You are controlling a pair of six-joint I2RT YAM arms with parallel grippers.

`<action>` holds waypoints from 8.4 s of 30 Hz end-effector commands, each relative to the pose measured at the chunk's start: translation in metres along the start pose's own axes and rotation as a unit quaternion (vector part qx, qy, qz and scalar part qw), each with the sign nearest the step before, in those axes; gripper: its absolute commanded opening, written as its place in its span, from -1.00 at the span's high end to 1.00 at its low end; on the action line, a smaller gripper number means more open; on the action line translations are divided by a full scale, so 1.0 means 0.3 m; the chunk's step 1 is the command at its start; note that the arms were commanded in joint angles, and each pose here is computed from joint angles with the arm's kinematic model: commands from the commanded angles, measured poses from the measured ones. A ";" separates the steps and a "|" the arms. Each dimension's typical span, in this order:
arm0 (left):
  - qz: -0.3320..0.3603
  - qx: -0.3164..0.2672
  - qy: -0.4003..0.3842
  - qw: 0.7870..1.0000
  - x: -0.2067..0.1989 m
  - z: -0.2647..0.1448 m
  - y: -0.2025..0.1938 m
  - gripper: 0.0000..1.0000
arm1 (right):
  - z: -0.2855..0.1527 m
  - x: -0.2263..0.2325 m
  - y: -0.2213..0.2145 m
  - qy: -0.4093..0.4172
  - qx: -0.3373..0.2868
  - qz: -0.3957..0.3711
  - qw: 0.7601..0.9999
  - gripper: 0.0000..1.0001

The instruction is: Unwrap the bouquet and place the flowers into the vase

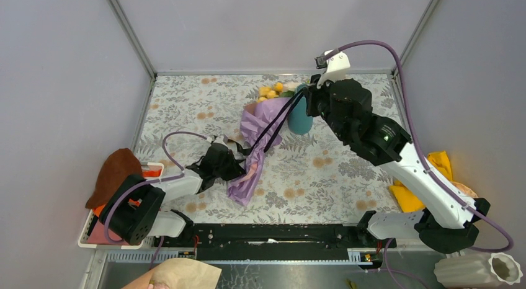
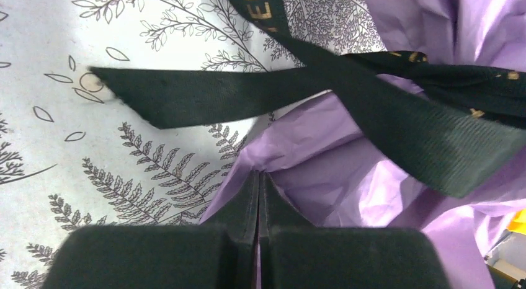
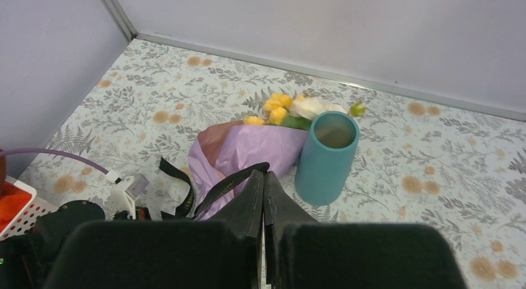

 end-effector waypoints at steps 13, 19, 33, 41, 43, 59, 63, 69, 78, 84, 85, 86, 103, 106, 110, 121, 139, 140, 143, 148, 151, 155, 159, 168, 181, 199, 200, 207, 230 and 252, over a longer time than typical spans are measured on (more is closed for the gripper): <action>0.011 0.032 0.058 0.998 0.060 -0.061 -0.051 1.00 | -0.124 -0.263 -0.232 -0.258 0.048 0.043 0.964 0.83; 0.016 0.031 0.049 0.998 0.033 -0.055 -0.023 1.00 | -0.171 -0.334 -0.309 -0.341 0.072 0.035 0.937 0.13; 0.012 -0.050 0.084 0.995 0.002 -0.191 0.086 1.00 | 0.086 0.045 -0.453 -0.029 0.179 0.032 0.983 0.08; 0.001 -0.138 0.121 0.983 -0.017 -0.371 0.189 1.00 | 0.275 0.242 -0.602 0.034 0.233 -0.048 0.971 -0.02; -0.001 -0.146 0.122 0.982 -0.014 -0.389 0.190 1.00 | 0.319 0.262 -0.648 0.037 0.249 -0.066 0.965 -0.05; -0.002 -0.128 0.135 0.983 0.017 -0.356 0.155 1.00 | 0.483 0.260 -0.921 0.006 0.320 -0.159 0.934 -0.02; -0.003 -0.124 0.132 0.984 0.016 -0.349 0.150 1.00 | 0.494 0.246 -0.944 -0.006 0.322 -0.175 0.930 0.19; -0.003 -0.126 0.127 0.984 0.010 -0.354 0.153 1.00 | 0.506 0.238 -0.921 -0.022 0.310 -0.188 0.932 1.00; 0.000 -0.121 0.120 0.985 0.006 -0.341 0.150 1.00 | 0.431 0.287 -0.663 0.011 0.238 -0.130 0.962 1.00; 0.001 -0.114 0.115 0.987 0.001 -0.324 0.148 1.00 | 0.330 0.287 -0.439 0.037 0.167 -0.088 0.981 1.00; 0.002 -0.114 0.114 0.987 0.000 -0.324 0.148 1.00 | 0.313 0.280 -0.409 0.035 0.156 -0.084 0.983 1.00; 0.001 -0.114 0.114 0.987 0.000 -0.324 0.148 1.00 | 0.295 0.272 -0.379 0.034 0.145 -0.080 0.986 1.00; 0.001 -0.112 0.098 0.989 -0.018 -0.308 0.154 1.00 | -0.003 -0.086 -0.154 -0.216 -0.044 0.033 0.975 1.00; 0.002 -0.112 0.095 0.989 -0.022 -0.308 0.158 1.00 | -0.050 -0.149 -0.154 -0.268 -0.062 0.040 0.961 1.00; 0.003 -0.111 0.096 0.989 -0.023 -0.308 0.158 1.00 | -0.107 -0.214 -0.145 -0.313 -0.086 0.042 0.945 0.71; 0.001 -0.108 0.089 0.990 -0.030 -0.306 0.158 1.00 | -0.123 -0.220 -0.121 -0.313 -0.084 0.024 0.946 -0.26; 0.015 -0.180 0.112 0.977 -0.071 -0.491 0.270 0.99 | 0.163 0.062 -0.649 -0.095 0.196 0.036 0.975 -0.32; 0.014 -0.182 0.116 0.976 -0.069 -0.498 0.272 0.99 | 0.170 0.061 -0.657 -0.101 0.198 0.032 0.974 -0.31; 0.011 -0.186 0.122 0.975 -0.064 -0.511 0.272 1.00 | 0.185 0.053 -0.675 -0.111 0.201 0.026 0.973 -0.30; 0.010 -0.192 0.125 0.973 -0.058 -0.522 0.271 0.99 | 0.224 0.023 -0.732 -0.101 0.236 0.075 0.963 -0.24; 0.013 -0.189 0.128 0.973 -0.054 -0.519 0.268 0.99 | 0.252 0.008 -0.763 -0.076 0.249 0.116 0.959 -0.22; 0.013 -0.183 0.132 0.974 -0.045 -0.508 0.257 0.99 | 0.288 -0.004 -0.780 -0.067 0.255 0.134 0.955 -0.20; 0.012 -0.182 0.134 0.974 -0.038 -0.504 0.250 0.99 | 0.320 0.012 -0.799 -0.064 0.266 0.135 0.952 -0.18; 0.014 -0.179 0.139 0.974 -0.026 -0.498 0.240 0.99 | 0.435 0.078 -0.818 -0.009 0.274 0.122 0.954 0.89; 0.012 -0.194 0.141 0.971 -0.042 -0.529 0.268 0.99 | 0.591 0.361 -0.637 0.195 0.271 0.132 0.933 1.00; 0.005 -0.242 0.128 0.962 -0.120 -0.623 0.378 0.96 | 0.711 0.599 -0.880 0.296 0.399 0.127 0.859 0.13; 0.004 -0.241 0.129 0.962 -0.117 -0.619 0.375 0.96 | 0.705 0.589 -0.862 0.290 0.389 0.119 0.866 0.04; 0.002 -0.213 0.124 0.969 -0.127 -0.562 0.366 0.97 | 0.602 0.465 -0.605 0.206 0.280 0.047 0.936 -0.18; 0.013 -0.204 0.073 0.976 -0.204 -0.546 0.393 0.98 | 0.579 0.264 -0.961 0.032 0.376 0.016 0.926 -0.25; 0.011 -0.160 0.092 0.983 -0.157 -0.435 0.304 0.98 | 0.649 0.368 -1.247 0.007 0.458 -0.067 0.887 -0.25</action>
Point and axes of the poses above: each gripper's point midway between its finger pads, its own z axis out along the fingers, its own x axis along the line the jaws close on, y = z × x, the point moved 6 cm from there along -z, back along the fingers, and after that the axes turned 9 degrees about z, right-handed, at the moved point
